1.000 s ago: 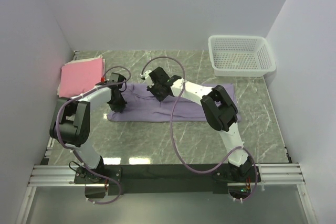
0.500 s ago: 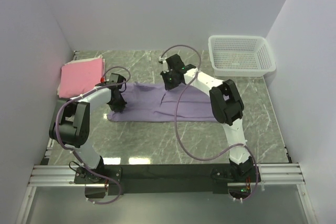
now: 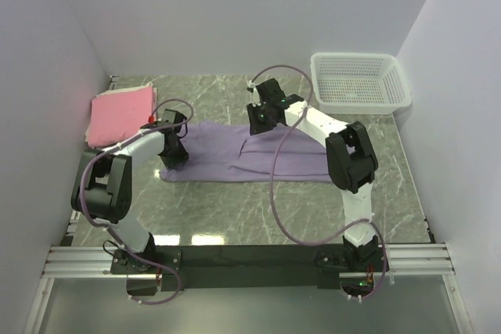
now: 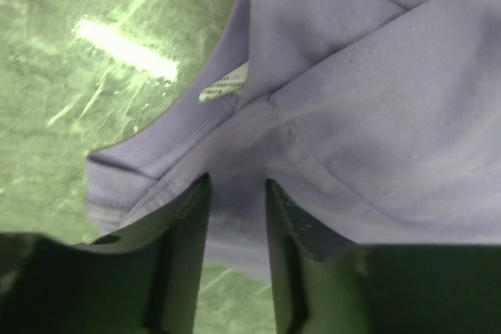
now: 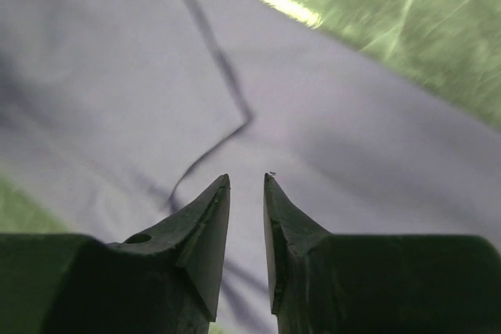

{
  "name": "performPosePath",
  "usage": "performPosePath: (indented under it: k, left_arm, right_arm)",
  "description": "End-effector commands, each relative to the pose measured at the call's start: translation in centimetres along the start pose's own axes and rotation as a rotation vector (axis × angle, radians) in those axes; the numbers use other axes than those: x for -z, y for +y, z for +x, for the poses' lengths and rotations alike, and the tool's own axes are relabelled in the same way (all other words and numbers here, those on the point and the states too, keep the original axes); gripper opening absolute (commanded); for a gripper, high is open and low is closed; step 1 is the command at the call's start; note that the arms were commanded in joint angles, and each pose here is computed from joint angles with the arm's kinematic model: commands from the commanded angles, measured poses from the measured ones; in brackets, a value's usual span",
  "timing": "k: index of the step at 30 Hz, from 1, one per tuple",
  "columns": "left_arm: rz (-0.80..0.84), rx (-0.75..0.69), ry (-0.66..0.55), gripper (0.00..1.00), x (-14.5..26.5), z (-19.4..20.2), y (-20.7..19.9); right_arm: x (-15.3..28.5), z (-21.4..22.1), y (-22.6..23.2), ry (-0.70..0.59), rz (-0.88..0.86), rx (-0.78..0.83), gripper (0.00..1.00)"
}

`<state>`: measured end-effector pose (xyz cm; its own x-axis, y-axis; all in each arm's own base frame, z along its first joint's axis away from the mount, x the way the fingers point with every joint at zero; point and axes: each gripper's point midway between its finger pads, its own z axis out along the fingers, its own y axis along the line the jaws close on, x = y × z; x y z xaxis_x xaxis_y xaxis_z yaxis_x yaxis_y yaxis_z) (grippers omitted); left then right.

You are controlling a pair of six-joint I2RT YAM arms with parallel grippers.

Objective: Fold and stack the t-shirts
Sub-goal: Fold the tshirt

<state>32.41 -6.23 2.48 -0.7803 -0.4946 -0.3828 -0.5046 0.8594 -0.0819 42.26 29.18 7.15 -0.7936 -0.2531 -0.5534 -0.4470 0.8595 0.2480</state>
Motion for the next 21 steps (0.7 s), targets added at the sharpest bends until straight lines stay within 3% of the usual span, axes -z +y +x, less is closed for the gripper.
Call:
performPosePath:
  k: [1, 6, 10, 21]
  left_arm:
    - [0.043, 0.032, -0.070, 0.44, 3.3, -2.3, -0.7]
    - [0.073, 0.060, -0.112, 0.56, 5.4, -2.9, -0.5]
    - [0.074, 0.070, -0.109, 0.56, 5.3, -1.5, 0.6]
    - [0.036, 0.049, -0.067, 0.54, 2.7, 0.9, 2.0]
  right_arm:
    - [4.1, -0.1, 2.9, -0.033, -0.063, 0.014, 0.32]
    - [5.0, 5.5, 4.3, 0.107, -0.056, 0.108, 0.40]
    - [5.7, 9.1, 4.0, 0.181, -0.010, 0.172, 0.41]
    - [5.1, 12.4, 2.5, 0.283, 0.075, 0.244, 0.41]
